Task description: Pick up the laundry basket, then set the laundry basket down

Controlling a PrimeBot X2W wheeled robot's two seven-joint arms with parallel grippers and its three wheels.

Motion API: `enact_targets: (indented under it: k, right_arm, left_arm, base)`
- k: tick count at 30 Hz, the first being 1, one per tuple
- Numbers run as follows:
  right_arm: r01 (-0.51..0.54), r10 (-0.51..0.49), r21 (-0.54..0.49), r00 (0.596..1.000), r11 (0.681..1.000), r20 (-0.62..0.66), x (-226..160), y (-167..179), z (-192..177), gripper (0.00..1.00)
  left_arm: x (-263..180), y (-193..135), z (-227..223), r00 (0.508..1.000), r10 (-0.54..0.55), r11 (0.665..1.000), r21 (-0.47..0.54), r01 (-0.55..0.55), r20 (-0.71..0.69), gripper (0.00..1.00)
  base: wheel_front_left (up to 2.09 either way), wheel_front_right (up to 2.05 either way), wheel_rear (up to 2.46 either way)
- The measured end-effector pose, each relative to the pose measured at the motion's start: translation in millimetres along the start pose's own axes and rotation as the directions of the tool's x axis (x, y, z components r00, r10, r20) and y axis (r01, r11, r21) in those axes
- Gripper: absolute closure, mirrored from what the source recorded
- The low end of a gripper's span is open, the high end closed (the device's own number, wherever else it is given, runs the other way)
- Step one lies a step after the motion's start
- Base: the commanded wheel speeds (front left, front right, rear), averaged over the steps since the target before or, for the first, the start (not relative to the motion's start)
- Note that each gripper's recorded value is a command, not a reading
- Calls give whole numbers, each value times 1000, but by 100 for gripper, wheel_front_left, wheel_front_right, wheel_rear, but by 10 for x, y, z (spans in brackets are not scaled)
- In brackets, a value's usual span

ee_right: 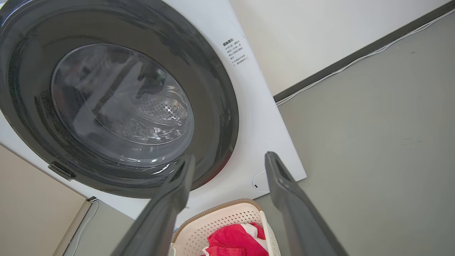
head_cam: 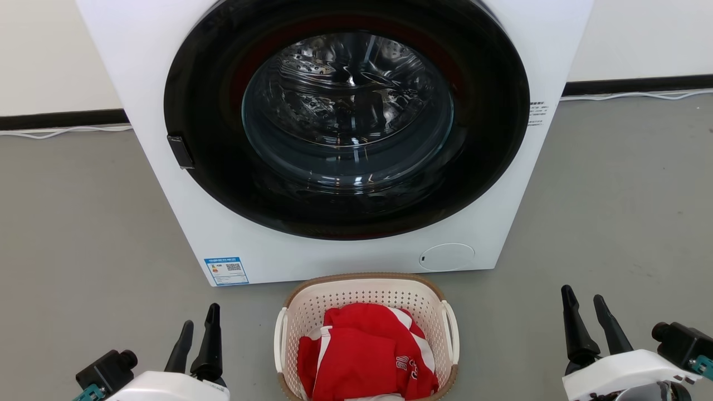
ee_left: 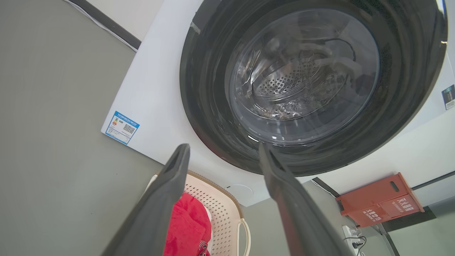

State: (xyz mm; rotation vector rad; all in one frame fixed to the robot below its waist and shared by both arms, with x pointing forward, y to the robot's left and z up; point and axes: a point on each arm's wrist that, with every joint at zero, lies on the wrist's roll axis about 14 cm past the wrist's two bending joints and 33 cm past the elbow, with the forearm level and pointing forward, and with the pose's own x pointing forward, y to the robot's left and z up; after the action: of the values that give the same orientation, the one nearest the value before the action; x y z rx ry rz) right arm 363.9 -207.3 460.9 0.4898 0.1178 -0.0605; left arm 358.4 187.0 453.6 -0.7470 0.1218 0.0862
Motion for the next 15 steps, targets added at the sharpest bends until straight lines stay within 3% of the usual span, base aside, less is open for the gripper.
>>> enact_targets:
  k: [15]
  right_arm:
    - [-36,37,-213,999,976,2,28,30,13,0]
  left_arm:
    - [-6,-34,54,999,-32,975,221,26,23,0]
  base:
    - [0,0,0]
